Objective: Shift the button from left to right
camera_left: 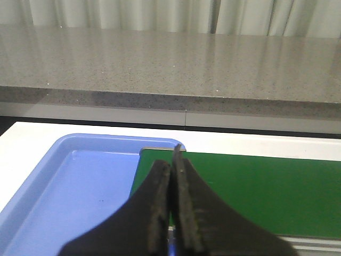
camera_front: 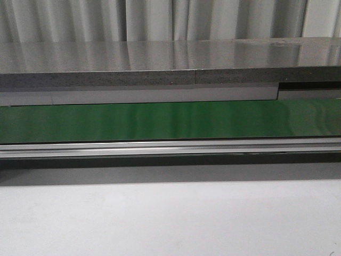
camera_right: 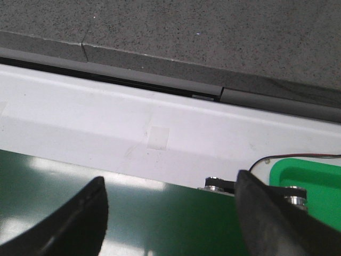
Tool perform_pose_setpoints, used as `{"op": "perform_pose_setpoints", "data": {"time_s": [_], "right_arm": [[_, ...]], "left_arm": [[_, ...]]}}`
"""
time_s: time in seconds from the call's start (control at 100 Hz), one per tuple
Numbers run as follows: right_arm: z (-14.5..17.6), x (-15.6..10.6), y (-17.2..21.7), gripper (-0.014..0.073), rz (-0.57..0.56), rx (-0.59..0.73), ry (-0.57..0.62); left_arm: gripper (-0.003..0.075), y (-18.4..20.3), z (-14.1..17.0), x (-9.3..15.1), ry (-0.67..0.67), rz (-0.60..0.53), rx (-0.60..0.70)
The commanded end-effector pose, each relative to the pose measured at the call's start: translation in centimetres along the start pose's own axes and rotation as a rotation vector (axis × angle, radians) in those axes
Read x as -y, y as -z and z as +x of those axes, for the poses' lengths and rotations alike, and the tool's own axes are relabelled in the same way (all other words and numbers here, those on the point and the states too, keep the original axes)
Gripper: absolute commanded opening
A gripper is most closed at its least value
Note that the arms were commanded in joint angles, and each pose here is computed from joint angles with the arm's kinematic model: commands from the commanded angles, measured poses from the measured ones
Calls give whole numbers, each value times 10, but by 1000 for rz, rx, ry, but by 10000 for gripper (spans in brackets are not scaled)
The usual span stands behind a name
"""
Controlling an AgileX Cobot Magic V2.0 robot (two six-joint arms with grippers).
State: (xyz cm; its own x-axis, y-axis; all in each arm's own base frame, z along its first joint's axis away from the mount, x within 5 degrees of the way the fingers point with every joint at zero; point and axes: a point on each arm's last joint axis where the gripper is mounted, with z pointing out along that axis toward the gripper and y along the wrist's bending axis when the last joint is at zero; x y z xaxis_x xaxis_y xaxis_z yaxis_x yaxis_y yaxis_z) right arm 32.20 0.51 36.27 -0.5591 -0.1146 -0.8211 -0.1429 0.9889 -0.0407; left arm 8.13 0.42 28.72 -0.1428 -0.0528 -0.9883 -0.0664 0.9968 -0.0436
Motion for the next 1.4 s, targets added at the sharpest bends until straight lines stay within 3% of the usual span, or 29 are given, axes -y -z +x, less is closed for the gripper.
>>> {"op": "perform_pose_setpoints", "data": {"time_s": [0.0, 0.57, 0.88, 1.3, 1.39], "right_arm": [[-6, -2, 34, 510, 35, 171, 3], [112, -24, 137, 510, 93, 397, 6], [164, -36, 169, 510, 74, 454, 4], [179, -39, 169, 505, 63, 428, 6], [179, -39, 169, 448, 63, 428, 6]], "left_arm": [[-20, 2, -16, -1, 18, -8, 96], [-20, 2, -16, -1, 18, -8, 96], [-20, 2, -16, -1, 18, -8, 96], [-20, 2, -16, -1, 18, -8, 96], [-20, 2, -16, -1, 18, -8, 96]]}}
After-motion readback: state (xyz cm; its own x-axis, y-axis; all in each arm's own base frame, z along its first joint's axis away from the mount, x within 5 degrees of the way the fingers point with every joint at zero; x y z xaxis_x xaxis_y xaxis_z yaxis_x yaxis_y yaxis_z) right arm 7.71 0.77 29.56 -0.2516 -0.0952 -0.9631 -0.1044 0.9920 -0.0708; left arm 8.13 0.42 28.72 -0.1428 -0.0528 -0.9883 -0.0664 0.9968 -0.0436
